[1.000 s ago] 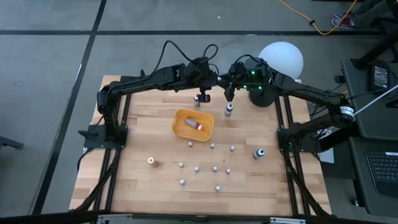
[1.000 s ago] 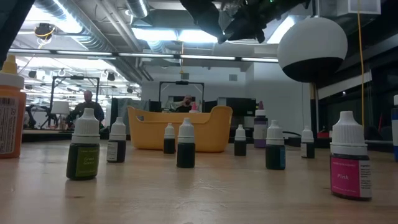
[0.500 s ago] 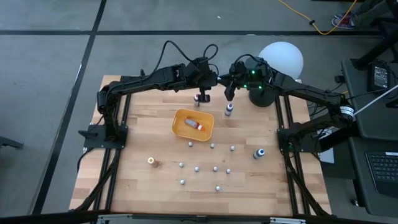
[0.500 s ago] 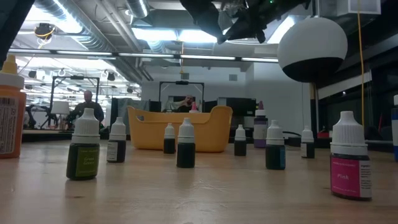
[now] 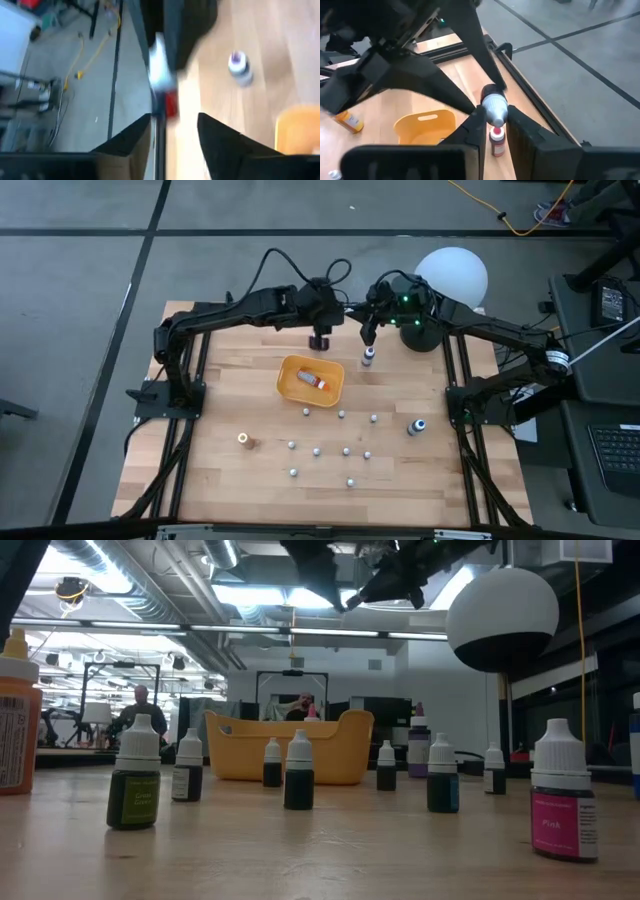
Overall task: Pick & Place food coloring
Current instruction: Adjust the small red food coloring bottle in the yellow bin
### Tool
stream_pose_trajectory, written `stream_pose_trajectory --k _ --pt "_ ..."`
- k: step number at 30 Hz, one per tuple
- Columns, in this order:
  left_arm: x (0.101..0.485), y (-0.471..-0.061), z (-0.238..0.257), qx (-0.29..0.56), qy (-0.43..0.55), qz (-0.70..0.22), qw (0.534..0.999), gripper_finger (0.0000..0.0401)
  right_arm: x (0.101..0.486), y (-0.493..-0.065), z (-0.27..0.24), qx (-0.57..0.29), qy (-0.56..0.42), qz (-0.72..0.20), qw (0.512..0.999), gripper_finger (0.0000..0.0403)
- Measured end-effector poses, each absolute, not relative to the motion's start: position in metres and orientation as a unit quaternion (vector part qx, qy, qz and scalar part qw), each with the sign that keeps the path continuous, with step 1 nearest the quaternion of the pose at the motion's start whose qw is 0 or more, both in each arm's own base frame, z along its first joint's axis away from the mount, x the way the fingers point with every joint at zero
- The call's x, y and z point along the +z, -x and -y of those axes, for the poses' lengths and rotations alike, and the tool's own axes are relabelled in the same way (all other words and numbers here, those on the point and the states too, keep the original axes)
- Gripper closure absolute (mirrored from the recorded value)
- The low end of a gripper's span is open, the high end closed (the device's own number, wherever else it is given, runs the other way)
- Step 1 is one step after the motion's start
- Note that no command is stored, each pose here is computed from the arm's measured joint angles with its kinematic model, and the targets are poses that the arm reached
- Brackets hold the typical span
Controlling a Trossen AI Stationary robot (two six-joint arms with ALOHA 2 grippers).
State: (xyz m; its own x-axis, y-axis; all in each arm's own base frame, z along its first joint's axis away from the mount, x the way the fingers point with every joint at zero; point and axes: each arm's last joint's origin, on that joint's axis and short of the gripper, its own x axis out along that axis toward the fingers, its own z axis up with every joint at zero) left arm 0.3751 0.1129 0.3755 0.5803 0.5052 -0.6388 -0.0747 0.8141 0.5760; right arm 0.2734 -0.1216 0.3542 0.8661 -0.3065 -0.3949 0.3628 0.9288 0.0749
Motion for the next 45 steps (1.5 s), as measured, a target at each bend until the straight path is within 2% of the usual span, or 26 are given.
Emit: stream_pose_trajectory --k 5,11,18,24,32,38,45 --pt "0.393 -0.348 -0.112 0.194 -0.280 -0.488 0.804 0.0191 0.355 -0.272 0.122 -0.175 -0.074 -0.194 0.962 0.0337" --pt "0.430 -0.306 -0.127 0.267 -0.289 -0.498 0.773 0.0181 0.349 -0.276 0.106 -0.117 -0.095 -0.221 0.964 0.0340" --pt "0.469 -0.250 -0.144 0.370 -0.218 -0.436 0.791 0.0190 0.338 -0.289 0.075 -0.061 -0.089 -0.280 0.954 0.0340" --pt "0.489 -0.217 -0.146 0.406 -0.162 -0.377 0.816 0.0191 0.327 -0.335 0.055 -0.027 -0.066 -0.395 0.916 0.0340" --pt "0.501 -0.203 -0.141 0.424 -0.133 -0.326 0.834 0.0191 0.313 -0.391 0.045 0.047 -0.005 -0.474 0.879 0.0339" --pt "0.501 -0.203 -0.141 0.438 -0.098 -0.309 0.839 0.0191 0.305 -0.404 0.044 0.089 0.041 -0.488 0.868 0.0339" --pt "0.500 -0.205 -0.137 0.444 -0.059 -0.293 0.845 0.0193 0.266 -0.416 0.034 0.114 0.052 -0.526 0.841 0.0339"
